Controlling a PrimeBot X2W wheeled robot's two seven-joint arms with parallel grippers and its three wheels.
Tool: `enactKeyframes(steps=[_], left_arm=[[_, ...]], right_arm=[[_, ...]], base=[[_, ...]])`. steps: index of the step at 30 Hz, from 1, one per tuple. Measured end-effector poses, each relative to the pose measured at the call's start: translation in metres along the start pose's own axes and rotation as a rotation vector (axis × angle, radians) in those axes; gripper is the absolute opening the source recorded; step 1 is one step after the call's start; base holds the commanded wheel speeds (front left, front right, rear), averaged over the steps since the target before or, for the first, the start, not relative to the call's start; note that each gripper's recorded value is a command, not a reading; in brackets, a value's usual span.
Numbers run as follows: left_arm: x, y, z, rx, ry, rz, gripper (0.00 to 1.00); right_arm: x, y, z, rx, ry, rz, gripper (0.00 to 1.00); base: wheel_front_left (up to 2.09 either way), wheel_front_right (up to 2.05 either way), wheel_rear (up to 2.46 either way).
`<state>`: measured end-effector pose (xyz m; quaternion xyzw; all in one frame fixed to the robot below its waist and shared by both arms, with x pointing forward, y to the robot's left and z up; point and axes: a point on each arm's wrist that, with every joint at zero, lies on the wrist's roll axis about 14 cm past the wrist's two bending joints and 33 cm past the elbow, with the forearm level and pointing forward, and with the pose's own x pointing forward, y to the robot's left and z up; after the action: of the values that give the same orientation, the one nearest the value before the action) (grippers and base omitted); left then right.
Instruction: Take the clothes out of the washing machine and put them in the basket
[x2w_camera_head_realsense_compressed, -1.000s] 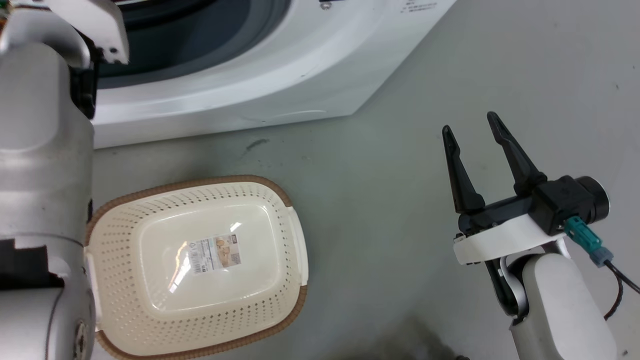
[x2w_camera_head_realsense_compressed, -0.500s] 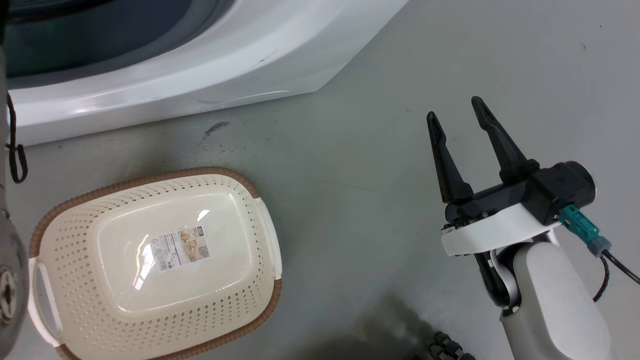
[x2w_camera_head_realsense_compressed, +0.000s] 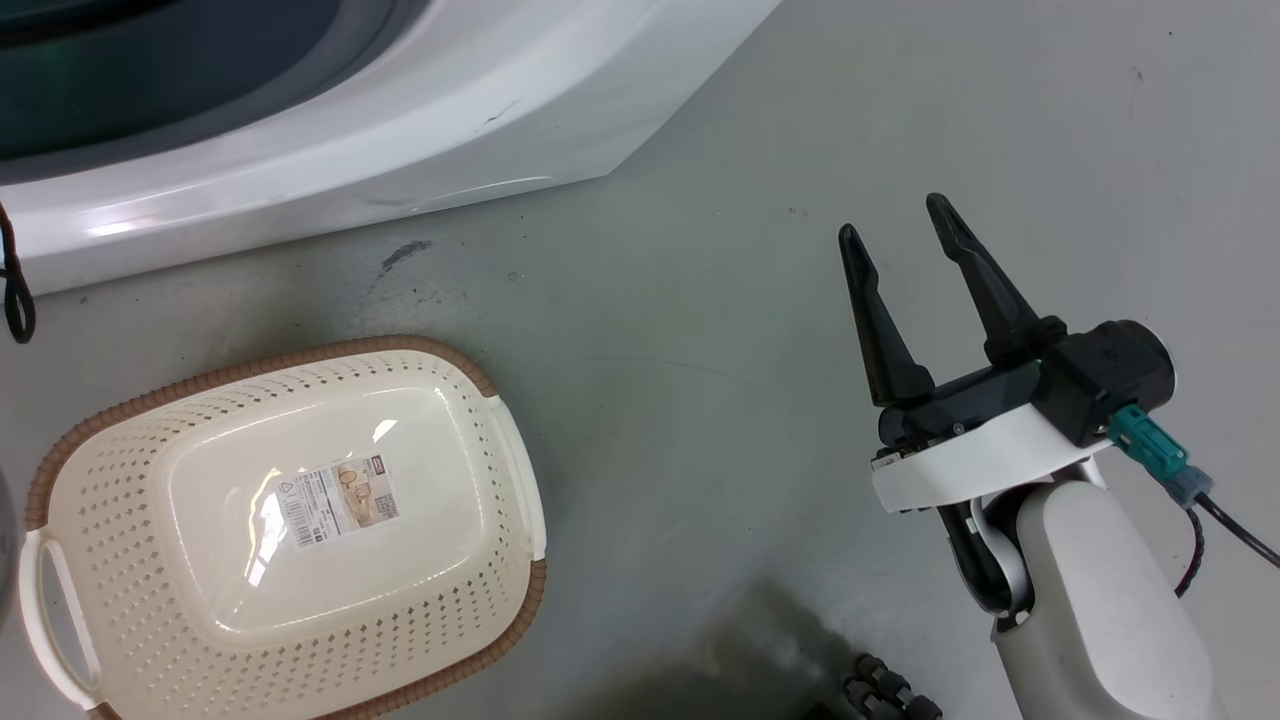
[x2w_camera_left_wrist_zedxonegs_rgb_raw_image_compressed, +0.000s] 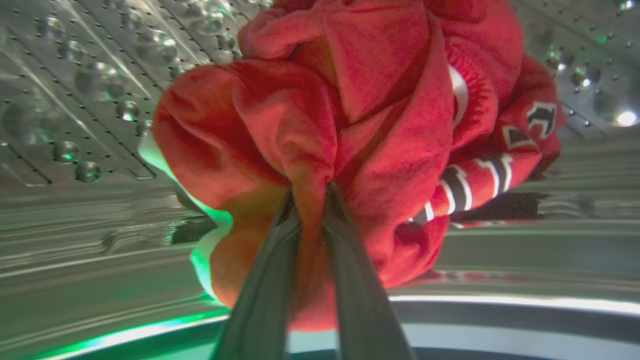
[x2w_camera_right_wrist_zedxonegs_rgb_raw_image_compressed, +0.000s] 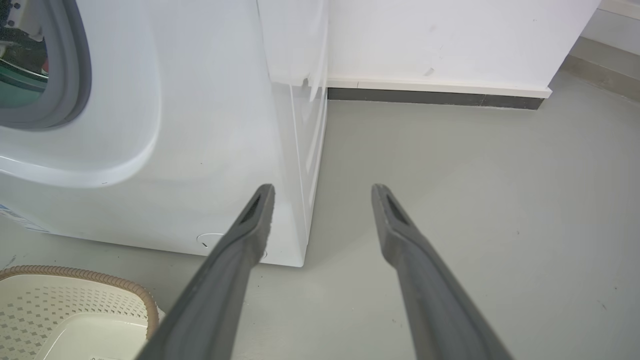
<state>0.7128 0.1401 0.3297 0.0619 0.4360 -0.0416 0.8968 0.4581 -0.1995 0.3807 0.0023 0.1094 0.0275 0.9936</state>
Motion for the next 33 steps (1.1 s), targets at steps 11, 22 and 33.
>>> enactKeyframes(steps=[11,22,33], left_arm=[[-0.038,-0.002,0.047,0.027,-0.39,0.012,0.0],[-0.118,-0.009,0.046,-0.016,-0.704,-0.014,0.0],[-0.193,-0.017,0.021,-0.073,-0.833,-0.048,0.0]], right_arm=[[-0.004,0.0,0.016,-0.001,-0.034,-0.002,1.0],[-0.037,0.006,0.04,-0.005,-0.082,-0.005,1.0],[-0.077,0.012,0.063,0.002,-0.145,-0.009,1.0]], base=[[0.0,0.0,0.0],[0.0,0.0,0.0],[0.0,0.0,0.0]])
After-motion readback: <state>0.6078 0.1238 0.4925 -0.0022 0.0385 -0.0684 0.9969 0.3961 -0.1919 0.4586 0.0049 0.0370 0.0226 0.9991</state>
